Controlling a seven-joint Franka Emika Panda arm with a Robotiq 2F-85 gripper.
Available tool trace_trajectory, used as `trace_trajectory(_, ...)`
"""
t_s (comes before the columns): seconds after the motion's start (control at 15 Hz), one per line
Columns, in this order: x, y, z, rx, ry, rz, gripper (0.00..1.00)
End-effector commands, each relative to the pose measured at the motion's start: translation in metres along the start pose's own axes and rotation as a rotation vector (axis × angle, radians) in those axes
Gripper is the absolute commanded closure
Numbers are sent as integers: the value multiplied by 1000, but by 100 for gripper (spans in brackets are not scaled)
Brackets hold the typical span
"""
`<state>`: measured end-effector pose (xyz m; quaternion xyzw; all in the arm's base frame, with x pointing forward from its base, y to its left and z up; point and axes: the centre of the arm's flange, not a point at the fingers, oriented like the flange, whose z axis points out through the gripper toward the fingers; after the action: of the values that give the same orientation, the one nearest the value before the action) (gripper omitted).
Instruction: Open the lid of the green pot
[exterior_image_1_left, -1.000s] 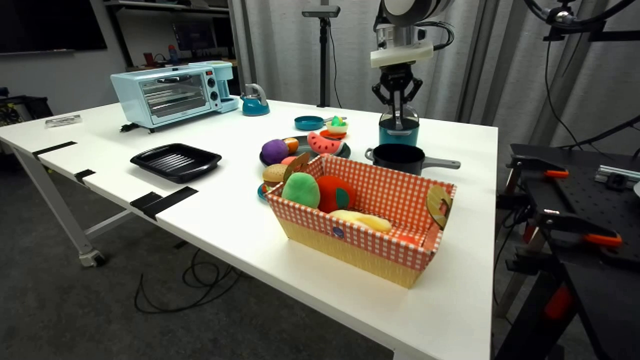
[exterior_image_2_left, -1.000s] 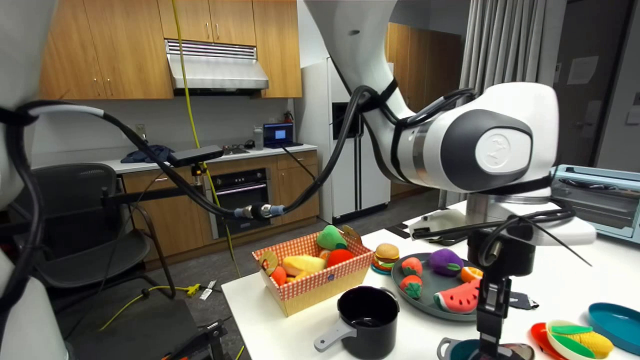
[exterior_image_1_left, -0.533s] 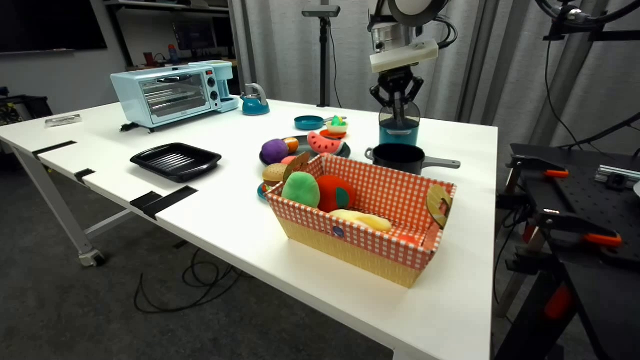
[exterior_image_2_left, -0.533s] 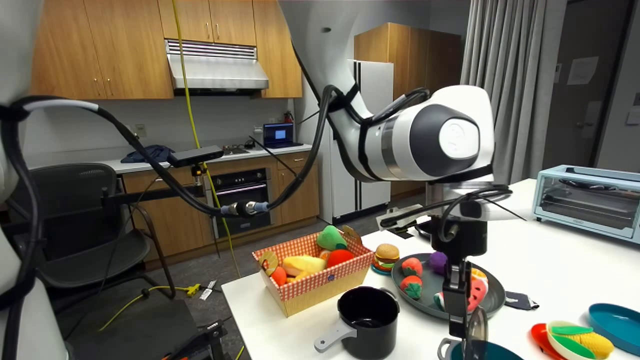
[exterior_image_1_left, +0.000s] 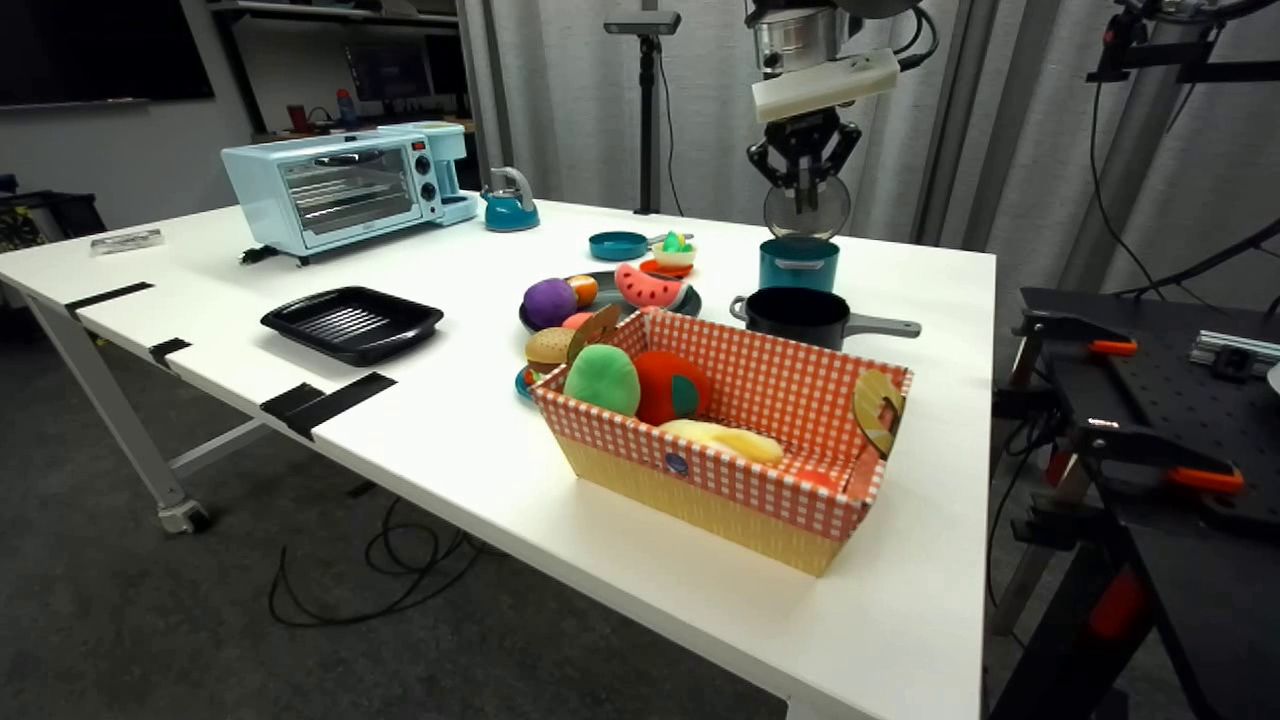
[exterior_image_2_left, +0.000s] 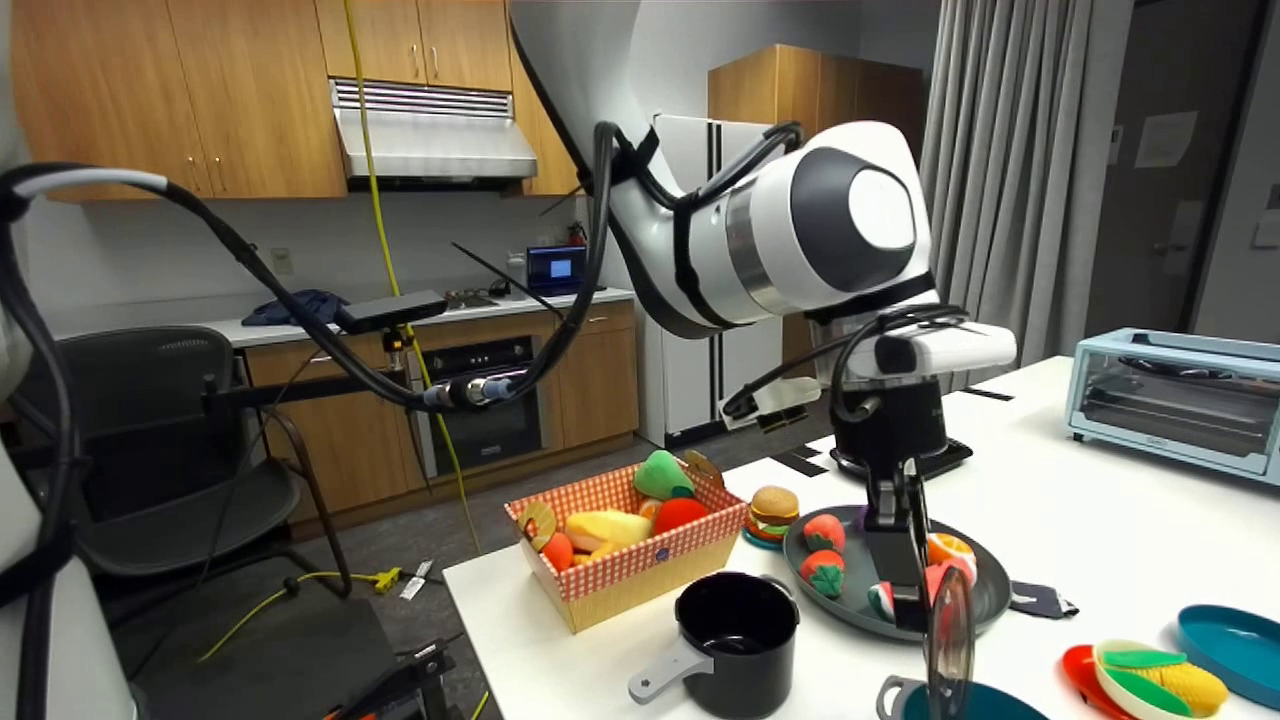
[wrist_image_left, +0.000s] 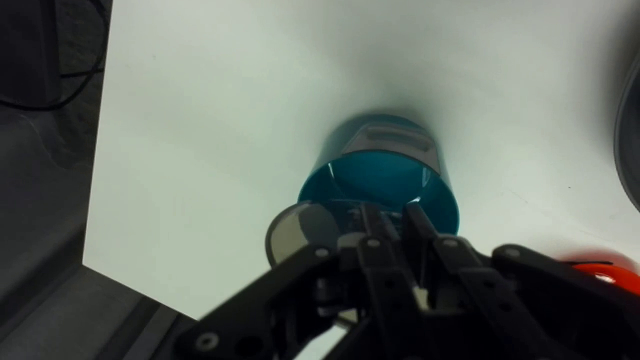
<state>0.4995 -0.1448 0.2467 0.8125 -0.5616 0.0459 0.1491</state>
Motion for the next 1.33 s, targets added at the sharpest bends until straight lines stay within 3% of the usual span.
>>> trace_trajectory(0.0, -17, 14, -23, 5, 43, -35, 96)
trace_trajectory(0.6, -73, -21, -34, 21, 12, -289, 96)
trace_trajectory(1.07, -60, -34, -43, 46, 30, -344, 96)
trace_trajectory(1.13, -58, -36, -44, 38, 32, -349, 59)
trace_trajectory(1.2, -56, -38, -45, 39, 34, -355, 58)
trace_trajectory(1.27, -55, -39, -45, 38, 36, -358, 50)
